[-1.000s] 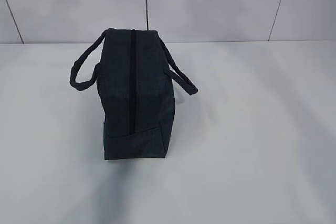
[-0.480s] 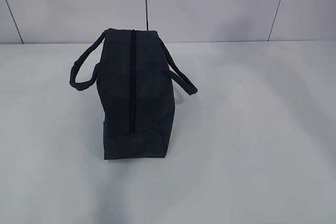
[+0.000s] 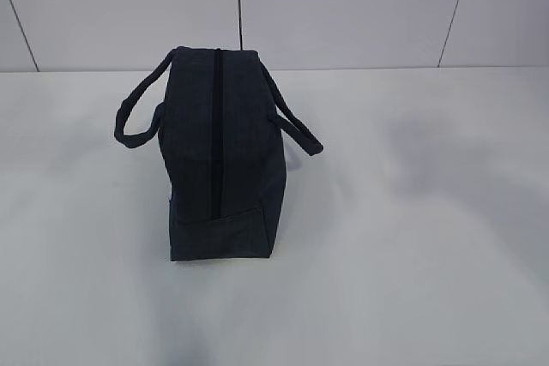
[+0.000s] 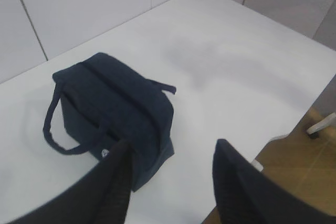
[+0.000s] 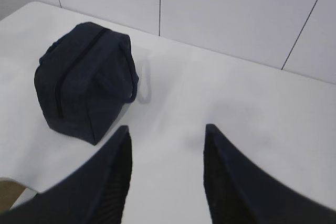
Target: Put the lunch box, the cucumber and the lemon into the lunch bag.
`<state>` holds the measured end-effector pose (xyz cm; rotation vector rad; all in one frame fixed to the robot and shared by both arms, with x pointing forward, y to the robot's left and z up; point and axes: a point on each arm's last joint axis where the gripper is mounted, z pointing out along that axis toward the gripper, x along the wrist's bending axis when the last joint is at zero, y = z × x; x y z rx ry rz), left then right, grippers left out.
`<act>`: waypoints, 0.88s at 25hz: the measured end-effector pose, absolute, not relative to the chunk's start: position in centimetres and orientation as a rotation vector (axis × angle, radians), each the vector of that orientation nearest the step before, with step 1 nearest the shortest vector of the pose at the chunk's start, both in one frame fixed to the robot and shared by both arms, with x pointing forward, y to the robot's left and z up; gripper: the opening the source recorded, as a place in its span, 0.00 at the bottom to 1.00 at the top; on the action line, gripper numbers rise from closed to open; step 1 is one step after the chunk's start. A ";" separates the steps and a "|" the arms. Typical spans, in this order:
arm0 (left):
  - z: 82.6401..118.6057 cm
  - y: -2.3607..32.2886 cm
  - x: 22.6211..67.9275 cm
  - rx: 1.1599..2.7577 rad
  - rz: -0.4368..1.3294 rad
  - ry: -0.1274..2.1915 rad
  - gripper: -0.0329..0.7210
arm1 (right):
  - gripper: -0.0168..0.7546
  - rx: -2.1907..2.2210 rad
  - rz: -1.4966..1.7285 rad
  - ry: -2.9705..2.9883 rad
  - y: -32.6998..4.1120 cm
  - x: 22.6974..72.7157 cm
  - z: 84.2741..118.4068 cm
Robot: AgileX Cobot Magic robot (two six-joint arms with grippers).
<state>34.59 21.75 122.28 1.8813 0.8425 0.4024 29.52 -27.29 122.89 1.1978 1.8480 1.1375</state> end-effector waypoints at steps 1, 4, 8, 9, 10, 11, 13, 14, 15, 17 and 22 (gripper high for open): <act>121.5 22.3 33.9 1.891 0.423 0.853 0.50 | 0.46 1.205 1.129 1.853 -27.4 29.0 122.1; 119.4 23.5 32.2 1.903 0.458 0.897 0.50 | 0.46 1.243 1.110 1.873 -27.7 27.3 119.5; 116.4 24.8 29.8 1.904 0.467 0.918 0.50 | 0.46 1.334 1.101 1.895 -27.9 25.5 116.2; 115.5 25.2 29.0 1.896 0.474 0.917 0.50 | 0.46 1.340 1.095 1.894 -28.0 25.0 115.4; 114.9 25.6 28.3 1.885 0.482 0.913 0.50 | 0.46 1.342 1.092 1.892 -28.1 24.6 114.6; 114.0 25.8 27.9 1.883 0.485 0.919 0.50 | 0.46 1.346 1.088 1.893 -28.2 24.3 114.0; 112.4 26.3 27.0 1.887 0.502 0.922 0.50 | 0.46 1.359 1.080 1.900 -28.3 23.9 112.4; 111.7 26.6 26.7 1.888 0.516 0.923 0.50 | 0.46 1.370 1.076 1.905 -28.3 23.8 111.6; 111.0 26.8 26.6 1.900 0.533 0.928 0.50 | 0.46 1.376 1.070 1.913 -28.3 23.7 110.9; 110.0 27.1 26.3 1.911 0.562 0.931 0.50 | 0.46 1.395 1.044 1.928 -28.4 23.6 109.4; 108.1 27.5 26.1 1.953 0.579 0.952 0.50 | 0.46 1.440 0.970 1.968 -28.6 23.4 106.2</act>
